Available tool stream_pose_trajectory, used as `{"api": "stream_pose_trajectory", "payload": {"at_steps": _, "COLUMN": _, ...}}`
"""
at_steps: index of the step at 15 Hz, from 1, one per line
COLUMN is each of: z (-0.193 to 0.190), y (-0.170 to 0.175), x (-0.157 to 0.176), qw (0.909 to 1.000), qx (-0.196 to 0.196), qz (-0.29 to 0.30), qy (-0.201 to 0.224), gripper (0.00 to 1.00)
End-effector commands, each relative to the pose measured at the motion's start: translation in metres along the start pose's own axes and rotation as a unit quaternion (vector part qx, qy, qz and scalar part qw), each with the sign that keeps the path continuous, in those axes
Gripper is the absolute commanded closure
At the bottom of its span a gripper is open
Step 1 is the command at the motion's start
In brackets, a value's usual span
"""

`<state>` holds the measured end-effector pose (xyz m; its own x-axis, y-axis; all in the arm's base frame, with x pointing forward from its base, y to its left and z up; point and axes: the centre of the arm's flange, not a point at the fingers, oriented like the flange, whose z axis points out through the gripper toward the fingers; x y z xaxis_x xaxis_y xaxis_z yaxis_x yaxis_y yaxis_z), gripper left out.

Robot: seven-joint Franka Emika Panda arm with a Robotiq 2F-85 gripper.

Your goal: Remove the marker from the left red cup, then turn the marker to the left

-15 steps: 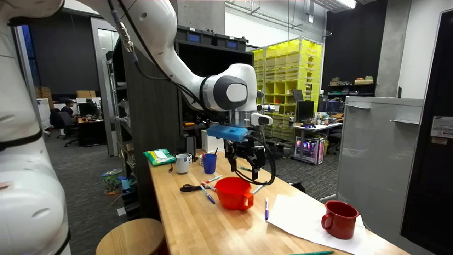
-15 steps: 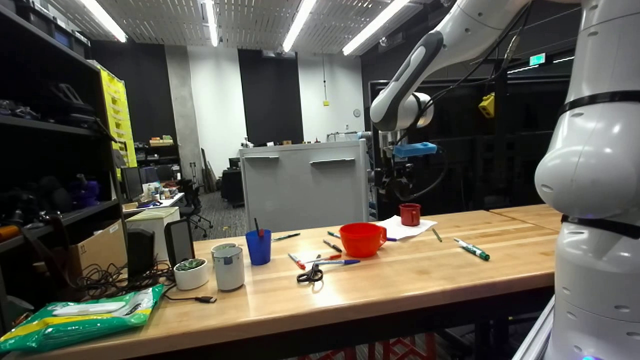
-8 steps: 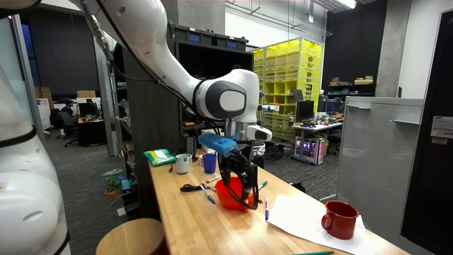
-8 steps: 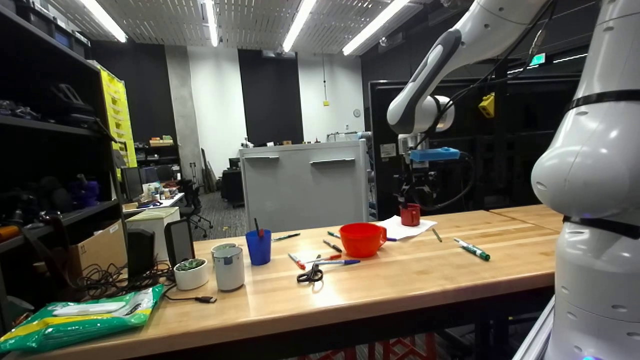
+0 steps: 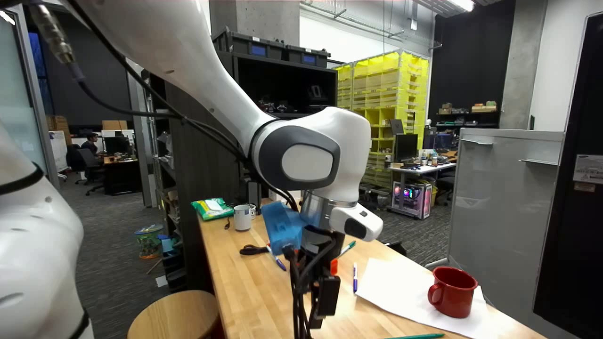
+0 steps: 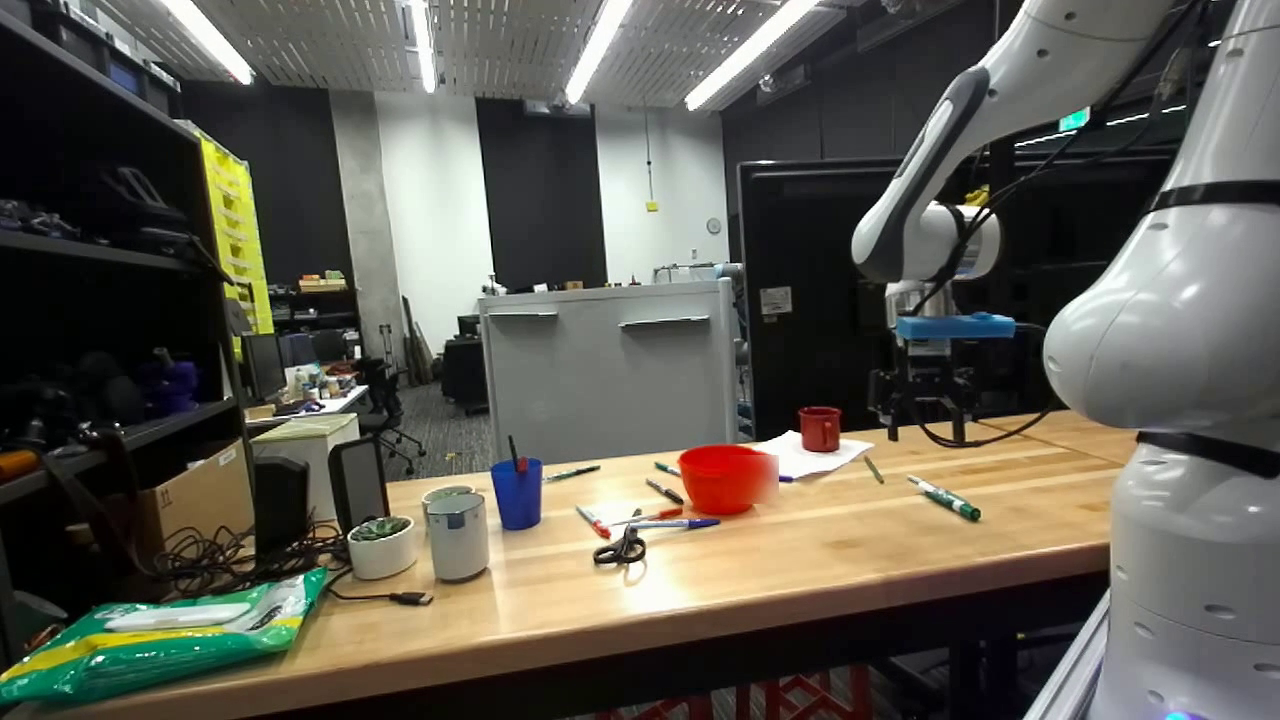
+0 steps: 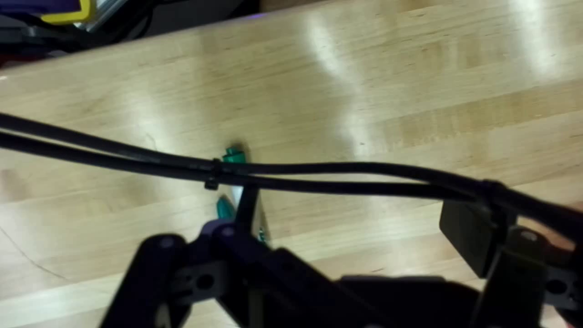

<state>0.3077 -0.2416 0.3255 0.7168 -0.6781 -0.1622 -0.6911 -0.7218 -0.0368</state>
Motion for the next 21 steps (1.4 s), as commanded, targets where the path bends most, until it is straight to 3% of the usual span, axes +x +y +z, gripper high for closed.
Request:
{"api": "stream_pose_trajectory", "payload": {"at_steps": 1, "z": 0.003, "y": 0.011, "x": 0.0, "qw": 0.9999, "qx": 0.004, "qz": 0.012, "qy": 0.0, "gripper": 0.0}}
{"api": "stream_pose_trajectory", "payload": {"at_steps": 11, "z": 0.018, "y": 0.009, "x": 0.01, "qw": 0.9995, "qx": -0.004, "qz": 0.029, "qy": -0.011, "gripper": 0.0}}
{"api": "stream_pose_trajectory", "payload": {"at_steps": 12, "z": 0.02, "y": 0.011, "x": 0.011, "qw": 0.9995, "qx": -0.005, "qz": 0.03, "qy": -0.012, "gripper": 0.25}}
{"api": "stream_pose_trajectory", "payload": {"at_steps": 14, "z": 0.024, "y": 0.012, "x": 0.012, "qw": 0.9994, "qx": -0.006, "qz": 0.028, "qy": -0.018, "gripper": 0.32}}
{"api": "stream_pose_trajectory", "payload": {"at_steps": 21, "z": 0.045, "y": 0.013, "x": 0.02, "qw": 0.9991, "qx": -0.009, "qz": 0.022, "qy": -0.036, "gripper": 0.85}}
